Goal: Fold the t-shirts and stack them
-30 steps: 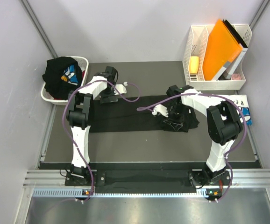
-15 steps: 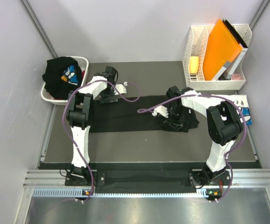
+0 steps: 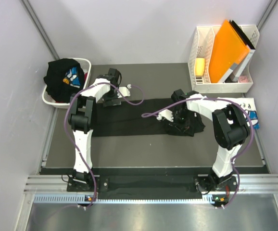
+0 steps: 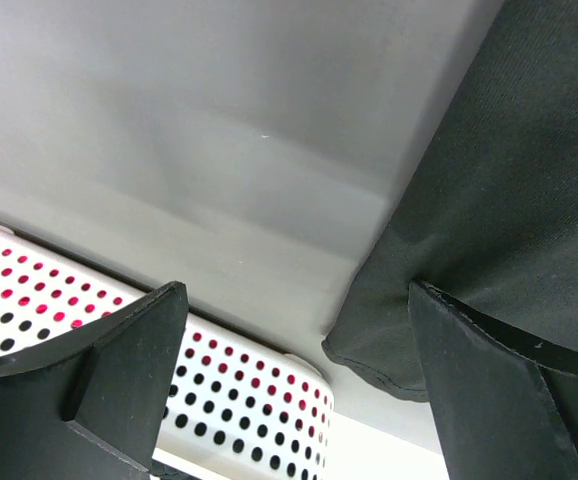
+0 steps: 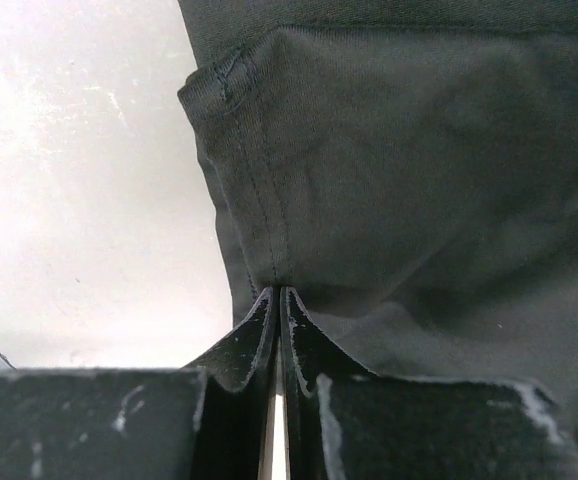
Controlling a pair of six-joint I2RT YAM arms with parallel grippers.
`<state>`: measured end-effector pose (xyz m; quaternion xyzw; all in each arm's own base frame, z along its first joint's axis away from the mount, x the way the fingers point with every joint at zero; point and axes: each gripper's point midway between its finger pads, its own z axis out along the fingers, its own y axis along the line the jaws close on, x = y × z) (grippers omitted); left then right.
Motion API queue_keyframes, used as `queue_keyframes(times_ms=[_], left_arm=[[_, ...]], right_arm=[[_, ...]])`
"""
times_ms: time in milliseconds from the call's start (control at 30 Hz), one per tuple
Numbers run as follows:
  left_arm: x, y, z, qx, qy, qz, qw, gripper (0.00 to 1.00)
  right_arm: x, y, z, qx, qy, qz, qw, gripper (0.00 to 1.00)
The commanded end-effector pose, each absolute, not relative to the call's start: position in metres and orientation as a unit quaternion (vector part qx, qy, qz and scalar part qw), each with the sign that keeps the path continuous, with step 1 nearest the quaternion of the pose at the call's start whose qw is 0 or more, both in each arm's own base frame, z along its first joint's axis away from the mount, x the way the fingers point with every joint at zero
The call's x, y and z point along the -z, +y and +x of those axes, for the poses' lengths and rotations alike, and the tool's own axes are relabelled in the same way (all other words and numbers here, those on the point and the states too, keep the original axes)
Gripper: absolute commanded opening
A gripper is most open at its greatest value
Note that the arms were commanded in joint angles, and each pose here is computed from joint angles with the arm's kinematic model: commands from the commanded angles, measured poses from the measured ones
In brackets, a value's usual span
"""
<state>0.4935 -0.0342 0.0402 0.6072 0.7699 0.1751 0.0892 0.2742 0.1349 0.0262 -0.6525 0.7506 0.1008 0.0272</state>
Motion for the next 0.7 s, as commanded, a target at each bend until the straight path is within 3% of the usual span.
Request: queue_keyframes(times_ms=[0, 400, 667], left_arm=[[-0.037, -0.024, 0.485, -0.159, 0.779, 0.601, 0.077, 0.97], [-0.032, -0.026, 0.484, -0.153, 0.780, 0.602, 0.075, 0.97], [-0.033, -0.025, 0.487, -0.154, 0.778, 0.604, 0.077, 0.97]], right_arm=[[-0.029, 0.140, 0.275, -0.102, 0.746, -0.657, 0.032, 0.00], [-0.059, 0.150, 0.259, -0.157, 0.726, -0.669, 0.010, 0.00], [-0.046, 0.153, 0.251, -0.164, 0.721, -0.673, -0.012, 0.00]])
